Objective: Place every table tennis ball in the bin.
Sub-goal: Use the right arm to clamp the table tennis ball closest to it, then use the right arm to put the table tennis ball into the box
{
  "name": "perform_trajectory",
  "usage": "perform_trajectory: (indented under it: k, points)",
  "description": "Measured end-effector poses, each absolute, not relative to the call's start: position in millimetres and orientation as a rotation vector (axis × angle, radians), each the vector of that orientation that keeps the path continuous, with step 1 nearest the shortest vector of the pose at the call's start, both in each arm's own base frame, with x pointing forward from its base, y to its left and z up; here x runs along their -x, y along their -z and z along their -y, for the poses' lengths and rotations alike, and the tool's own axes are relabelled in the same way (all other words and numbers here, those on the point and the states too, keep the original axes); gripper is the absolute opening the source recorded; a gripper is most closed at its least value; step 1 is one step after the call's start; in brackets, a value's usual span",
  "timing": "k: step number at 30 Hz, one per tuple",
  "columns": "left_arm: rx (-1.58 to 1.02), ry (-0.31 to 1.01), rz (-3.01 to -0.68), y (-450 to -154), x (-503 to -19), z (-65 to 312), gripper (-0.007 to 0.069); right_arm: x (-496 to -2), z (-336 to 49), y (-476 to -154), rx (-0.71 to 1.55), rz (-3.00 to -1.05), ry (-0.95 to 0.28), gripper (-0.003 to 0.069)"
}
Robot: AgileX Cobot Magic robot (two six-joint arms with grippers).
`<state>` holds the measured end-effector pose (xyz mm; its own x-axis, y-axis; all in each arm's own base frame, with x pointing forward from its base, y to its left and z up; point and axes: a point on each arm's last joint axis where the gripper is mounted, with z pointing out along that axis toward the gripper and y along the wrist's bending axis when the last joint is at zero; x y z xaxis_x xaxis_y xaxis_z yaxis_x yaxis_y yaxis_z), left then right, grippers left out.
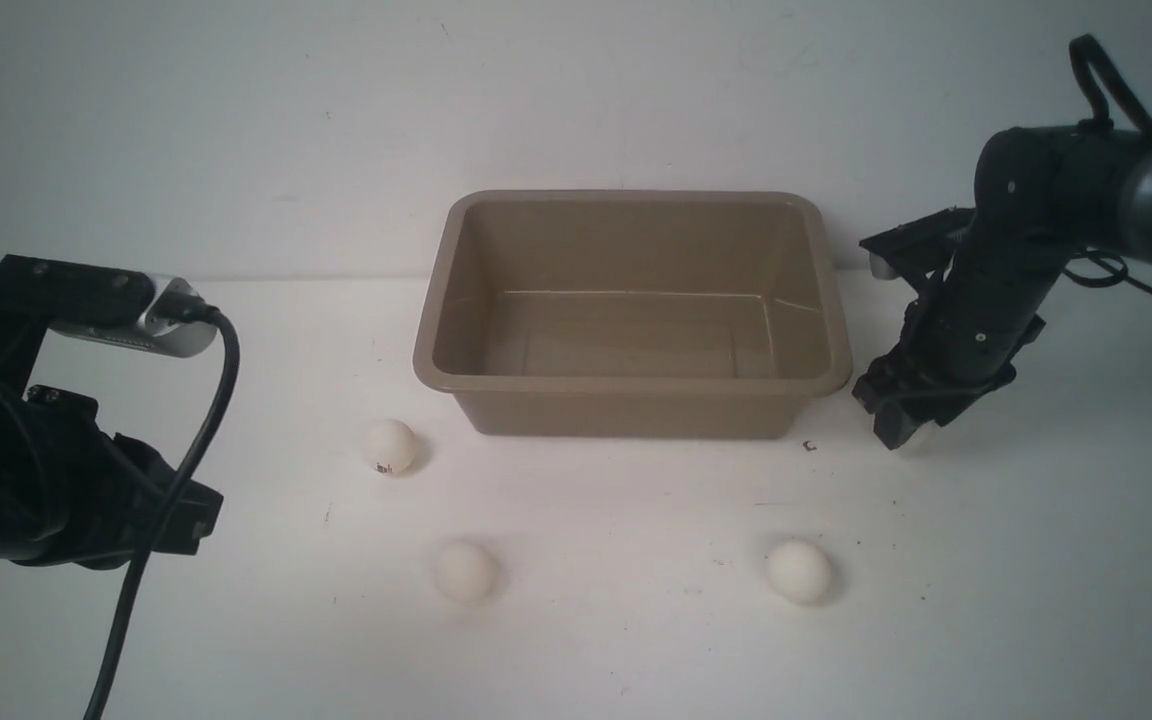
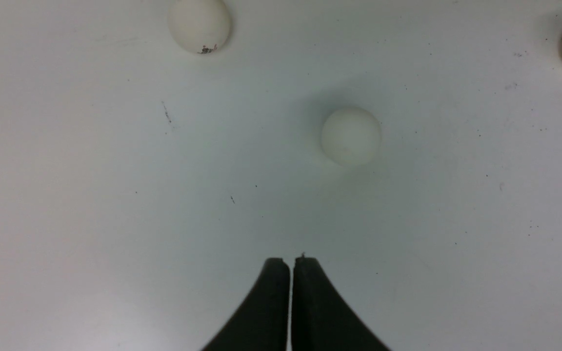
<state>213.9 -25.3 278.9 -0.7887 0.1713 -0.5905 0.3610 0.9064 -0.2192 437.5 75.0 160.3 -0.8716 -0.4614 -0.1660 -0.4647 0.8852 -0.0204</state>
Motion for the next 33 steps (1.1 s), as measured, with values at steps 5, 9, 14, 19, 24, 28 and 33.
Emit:
perform_trajectory:
  k: [5, 9, 14, 19, 24, 28, 33]
  points:
    - [-0.380, 0.433, -2.483, -279, -214, 25, -0.0004, -435, -66, -172, 0.717, -2.896, 0.103, 0.0356]
    - [-0.380, 0.433, -2.483, -279, -214, 25, -0.0004, -430, -62, -218, 0.645, -2.784, 0.157, 0.0356]
    - [-0.380, 0.433, -2.483, -279, -214, 25, -0.0004, -418, -85, -279, 0.600, -2.545, -0.021, 0.0356]
    - [-0.380, 0.433, -2.483, -279, -214, 25, -0.0004, -414, -128, -278, 0.703, -2.463, -0.169, 0.0356]
    - [-0.380, 0.433, -2.483, -279, -214, 25, -0.0004, -414, -153, -255, 0.760, -2.490, -0.206, 0.0356]
    - [-0.380, 0.433, -2.483, -279, -214, 25, -0.0004, -416, -161, -251, 0.750, -2.474, -0.220, 0.0356]
    - [-0.380, 0.434, -2.484, -279, -214, 25, -0.0004, -416, -161, -251, 0.745, -2.467, -0.220, 0.0356]
